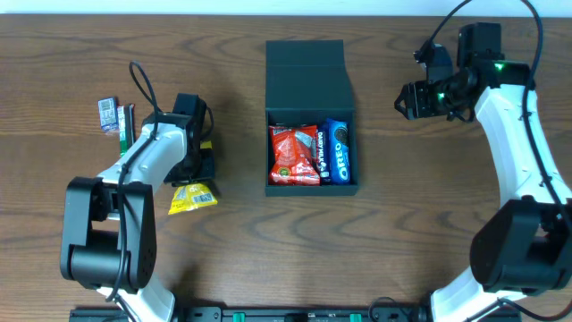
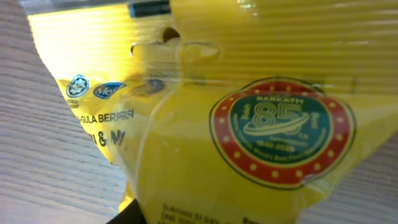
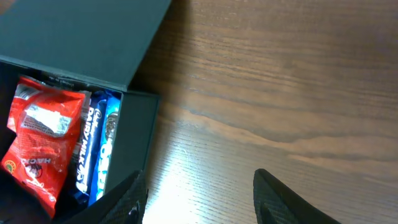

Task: Pack container
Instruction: 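Grasp the yellow candy bag on the table with the left gripper, then lift the yellow bag and carry it over the box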

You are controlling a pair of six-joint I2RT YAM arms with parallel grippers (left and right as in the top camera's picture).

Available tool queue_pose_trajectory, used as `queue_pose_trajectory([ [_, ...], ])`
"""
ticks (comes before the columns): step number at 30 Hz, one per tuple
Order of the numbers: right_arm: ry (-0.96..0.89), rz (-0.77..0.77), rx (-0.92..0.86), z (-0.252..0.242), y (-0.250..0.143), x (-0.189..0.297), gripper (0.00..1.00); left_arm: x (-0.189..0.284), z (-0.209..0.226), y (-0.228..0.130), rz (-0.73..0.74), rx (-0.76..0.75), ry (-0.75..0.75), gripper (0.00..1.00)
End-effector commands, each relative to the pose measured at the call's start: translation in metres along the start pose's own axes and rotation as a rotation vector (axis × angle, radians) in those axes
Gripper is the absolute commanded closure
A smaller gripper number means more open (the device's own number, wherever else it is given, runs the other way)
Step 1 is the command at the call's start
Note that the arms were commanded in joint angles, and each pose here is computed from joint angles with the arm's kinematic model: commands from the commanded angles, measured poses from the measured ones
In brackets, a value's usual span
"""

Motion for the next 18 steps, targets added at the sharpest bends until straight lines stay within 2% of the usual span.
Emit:
queue_pose_trajectory([
  [1, 0.014, -0.018, 0.022, 0.007, -0.001, 0.007, 0.45, 0.006, -0.004, 0.005, -0.01, 0.015, -0.009, 0.7],
  [8, 0.014, -0.021, 0.022, 0.007, 0.0, 0.007, 0.44, 0.068, -0.032, 0.035, -0.183, -0.064, 0.058, 0.71],
  [12, 0.013, -0.022, 0.021, 0.006, 0.0, 0.007, 0.44, 0.102, -0.075, 0.045, -0.298, -0.168, 0.063, 0.71],
  [15, 0.012, -0.022, 0.019, 0.005, 0.0, 0.007, 0.44, 0.117, -0.111, 0.045, -0.379, -0.188, 0.018, 0.7],
  [18, 0.01, -0.024, 0.014, 0.003, 0.0, 0.008, 0.44, 0.121, -0.141, 0.041, -0.435, -0.181, -0.03, 0.75],
])
Point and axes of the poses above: each gripper's point midway between its finger pads, its own x axis back along the fingers, its own z axis along the line the jaws close on, y = z × x, the point moved 9 cm from there along x, back along the fingers, and after that the axes turned 11 degrees about -x, right-handed, at the moved point
